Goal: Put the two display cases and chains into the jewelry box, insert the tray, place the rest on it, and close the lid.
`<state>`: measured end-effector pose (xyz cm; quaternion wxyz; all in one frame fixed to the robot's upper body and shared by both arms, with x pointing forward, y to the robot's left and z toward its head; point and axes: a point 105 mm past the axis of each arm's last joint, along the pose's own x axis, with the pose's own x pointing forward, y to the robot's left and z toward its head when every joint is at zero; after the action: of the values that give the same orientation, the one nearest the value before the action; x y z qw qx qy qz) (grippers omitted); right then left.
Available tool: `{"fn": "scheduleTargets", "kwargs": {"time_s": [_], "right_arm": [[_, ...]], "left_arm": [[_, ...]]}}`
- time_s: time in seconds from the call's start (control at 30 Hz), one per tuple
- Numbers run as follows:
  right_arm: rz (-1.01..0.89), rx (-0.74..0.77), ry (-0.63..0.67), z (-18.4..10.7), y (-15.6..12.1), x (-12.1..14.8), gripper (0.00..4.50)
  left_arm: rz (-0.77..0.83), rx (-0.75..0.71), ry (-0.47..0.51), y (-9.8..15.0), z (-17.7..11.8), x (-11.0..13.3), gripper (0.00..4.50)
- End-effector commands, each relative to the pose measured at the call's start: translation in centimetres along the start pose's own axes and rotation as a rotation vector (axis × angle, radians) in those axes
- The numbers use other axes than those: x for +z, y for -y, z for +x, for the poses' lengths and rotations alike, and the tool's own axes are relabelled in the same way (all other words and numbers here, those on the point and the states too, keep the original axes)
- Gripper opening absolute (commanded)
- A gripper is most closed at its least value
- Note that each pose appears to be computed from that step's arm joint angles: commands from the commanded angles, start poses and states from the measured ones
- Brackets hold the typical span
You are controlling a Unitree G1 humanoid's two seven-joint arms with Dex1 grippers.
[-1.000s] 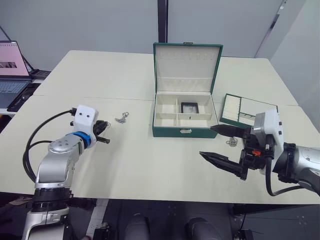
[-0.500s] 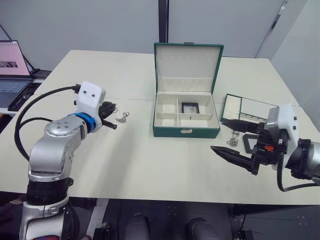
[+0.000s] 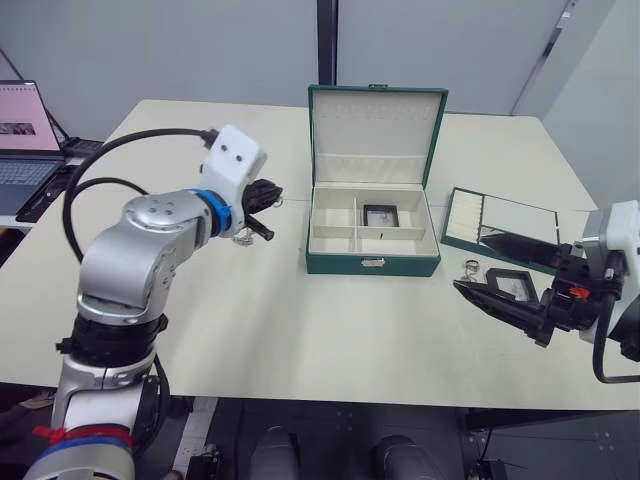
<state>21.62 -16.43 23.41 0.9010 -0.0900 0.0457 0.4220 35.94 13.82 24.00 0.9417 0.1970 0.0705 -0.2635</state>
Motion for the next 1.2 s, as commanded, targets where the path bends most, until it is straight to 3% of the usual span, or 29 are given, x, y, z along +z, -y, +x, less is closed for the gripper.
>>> {"fn": "scheduleTargets", "kwargs": {"time_s": [0.03, 0.6, 0.93, 1.2], "right_arm": [[-0.023, -0.038, 0.025, -0.7, 0.4, 0.7, 4.5], [0.019, -0.069, 0.046, -1.0, 0.6, 0.4, 4.5], [0.008, -0.079, 0.071, -0.6, 0.8, 1.0, 4.5], [0.003, -0.085, 0.063, -0.6, 0.7, 0.9, 4.5]], "left_arm": [[0.028, -0.015, 0.023, 0.6, 0.8, 1.5, 0.13], [0.058, 0.044, 0.01, 2.9, 7.3, 2.7, 0.13], [0.038, 0.011, 0.018, 4.4, 10.9, 2.2, 0.13], [0.055, 0.035, 0.001, 3.9, 12.5, 1.4, 0.13]]}}
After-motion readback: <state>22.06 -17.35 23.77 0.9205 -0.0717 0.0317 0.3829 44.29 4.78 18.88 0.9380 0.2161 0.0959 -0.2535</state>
